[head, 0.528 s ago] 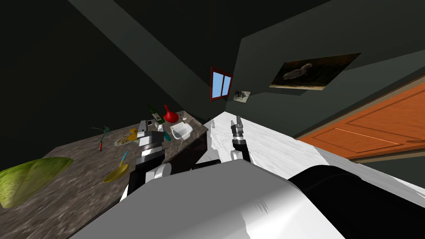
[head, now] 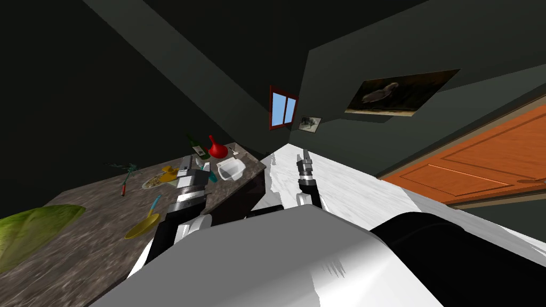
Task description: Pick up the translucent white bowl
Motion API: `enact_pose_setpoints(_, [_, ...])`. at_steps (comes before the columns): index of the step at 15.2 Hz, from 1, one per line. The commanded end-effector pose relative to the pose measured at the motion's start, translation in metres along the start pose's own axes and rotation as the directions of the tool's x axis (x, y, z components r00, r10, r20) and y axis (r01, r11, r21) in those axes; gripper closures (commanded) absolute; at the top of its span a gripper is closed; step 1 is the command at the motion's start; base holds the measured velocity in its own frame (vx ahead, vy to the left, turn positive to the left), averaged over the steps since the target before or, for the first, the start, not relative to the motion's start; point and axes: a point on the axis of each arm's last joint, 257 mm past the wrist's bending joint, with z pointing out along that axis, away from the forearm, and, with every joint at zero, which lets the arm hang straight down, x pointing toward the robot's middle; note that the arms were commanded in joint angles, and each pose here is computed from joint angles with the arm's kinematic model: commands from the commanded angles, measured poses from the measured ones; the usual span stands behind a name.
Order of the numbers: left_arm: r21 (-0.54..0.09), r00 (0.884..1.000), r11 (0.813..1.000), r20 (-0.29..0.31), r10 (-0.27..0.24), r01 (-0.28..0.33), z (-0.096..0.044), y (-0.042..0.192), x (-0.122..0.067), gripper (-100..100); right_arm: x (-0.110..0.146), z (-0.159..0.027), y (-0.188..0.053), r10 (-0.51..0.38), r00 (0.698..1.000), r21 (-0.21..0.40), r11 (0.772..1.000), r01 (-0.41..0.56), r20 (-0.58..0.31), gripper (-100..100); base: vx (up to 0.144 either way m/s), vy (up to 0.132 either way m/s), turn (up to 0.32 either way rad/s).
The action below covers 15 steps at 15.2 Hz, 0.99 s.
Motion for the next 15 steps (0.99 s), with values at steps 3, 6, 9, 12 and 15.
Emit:
enact_pose_setpoints(3, [-0.079,0.999,0.996,-0.031,0.025,-0.027,-0.003,0.017,-0.013,-100,0.000,0.000,0.000,0.000,1.000,0.000,1.000,0.000,0.000,0,0.037,-0.057,-0.018])
enact_pose_setpoints(6, [-0.154,0.998,0.987,-0.042,0.038,-0.045,-0.007,0.033,-0.030,-100,0.000,0.000,0.000,0.000,1.000,0.000,1.000,0.000,0.000,0,0.040,-0.058,-0.011])
enact_pose_setpoints(9, [-0.210,0.998,0.976,-0.042,0.043,-0.051,-0.011,0.045,-0.041,-100,0.000,0.000,0.000,0.000,1.000,0.000,1.000,0.000,0.000,0,0.036,-0.051,-0.011])
enact_pose_setpoints(12, [-0.295,0.998,0.954,-0.033,0.050,-0.057,-0.019,0.061,-0.064,-100,0.000,0.000,0.000,0.000,1.000,0.000,1.000,0.000,0.000,0,0.037,-0.072,-0.010])
enact_pose_setpoints(15, [-0.355,0.998,0.933,-0.023,0.052,-0.057,-0.025,0.072,-0.077,-100,0.000,0.000,0.000,0.000,1.000,0.000,1.000,0.000,0.000,0,0.038,-0.061,-0.007])
